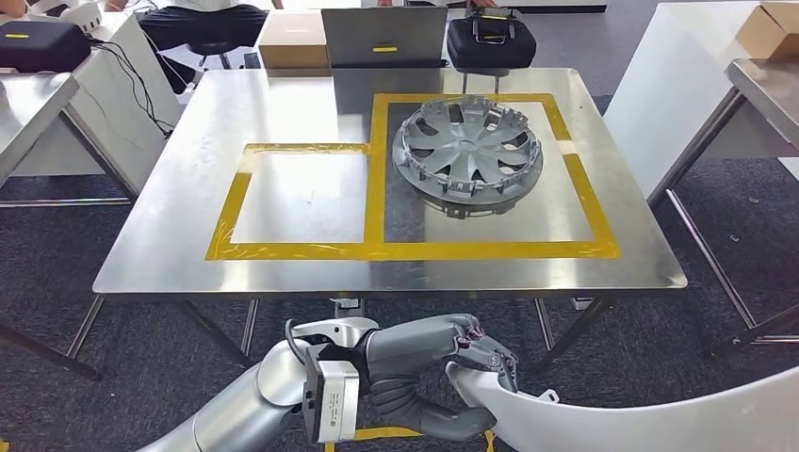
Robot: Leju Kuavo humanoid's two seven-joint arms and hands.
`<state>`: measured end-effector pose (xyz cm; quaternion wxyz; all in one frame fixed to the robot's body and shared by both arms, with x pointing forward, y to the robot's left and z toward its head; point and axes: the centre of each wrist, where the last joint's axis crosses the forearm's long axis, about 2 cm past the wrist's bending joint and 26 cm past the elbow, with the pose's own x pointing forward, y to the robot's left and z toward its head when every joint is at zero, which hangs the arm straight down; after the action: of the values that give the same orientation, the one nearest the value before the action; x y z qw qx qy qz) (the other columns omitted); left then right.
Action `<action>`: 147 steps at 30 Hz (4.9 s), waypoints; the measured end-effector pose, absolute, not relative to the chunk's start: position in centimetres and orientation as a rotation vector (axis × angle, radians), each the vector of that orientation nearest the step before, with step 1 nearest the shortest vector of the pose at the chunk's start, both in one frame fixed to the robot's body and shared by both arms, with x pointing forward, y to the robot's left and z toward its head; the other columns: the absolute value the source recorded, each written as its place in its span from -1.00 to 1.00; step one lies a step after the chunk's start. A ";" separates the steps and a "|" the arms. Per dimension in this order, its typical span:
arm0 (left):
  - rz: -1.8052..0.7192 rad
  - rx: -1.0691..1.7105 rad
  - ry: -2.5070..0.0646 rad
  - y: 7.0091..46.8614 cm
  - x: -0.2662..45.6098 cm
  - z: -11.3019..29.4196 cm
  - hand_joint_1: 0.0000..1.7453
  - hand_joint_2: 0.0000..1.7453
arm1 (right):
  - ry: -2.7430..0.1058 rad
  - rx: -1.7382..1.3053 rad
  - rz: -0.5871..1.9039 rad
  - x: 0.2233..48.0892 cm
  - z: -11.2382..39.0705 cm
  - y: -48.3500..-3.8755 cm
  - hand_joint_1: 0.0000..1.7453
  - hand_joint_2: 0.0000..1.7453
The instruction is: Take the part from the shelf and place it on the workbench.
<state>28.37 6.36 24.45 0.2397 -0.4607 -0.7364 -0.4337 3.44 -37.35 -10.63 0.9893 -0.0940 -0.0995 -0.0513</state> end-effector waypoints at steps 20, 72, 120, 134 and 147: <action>-1.183 -1.252 -2.018 6.5 28.3 24.4 1.00 1.00 | -0.199 -0.188 -0.102 3.7 -10.6 -37.4 -1.00 -1.00; -1.266 -0.883 -2.214 7.3 28.1 24.6 1.00 1.00 | -0.176 -0.194 -0.083 3.1 -10.6 -37.7 -1.00 -1.00; -0.886 0.846 -1.685 31.4 37.7 8.4 1.00 1.00 | -0.174 -0.195 -0.101 2.3 -10.7 -37.2 -1.00 -1.00; -0.934 1.024 -1.563 34.7 33.8 4.3 1.00 1.00 | -0.161 -0.202 -0.084 2.6 -10.7 -37.2 -1.00 -1.00; -0.930 1.021 -1.553 34.9 33.6 4.0 1.00 1.00 | -0.163 -0.203 -0.083 2.7 -10.7 -37.2 -1.00 -1.00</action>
<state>33.55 34.89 4.02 0.5068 0.4236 -0.6442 -0.3857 2.67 -37.24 -10.71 0.9907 -0.1010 -0.0810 -0.0415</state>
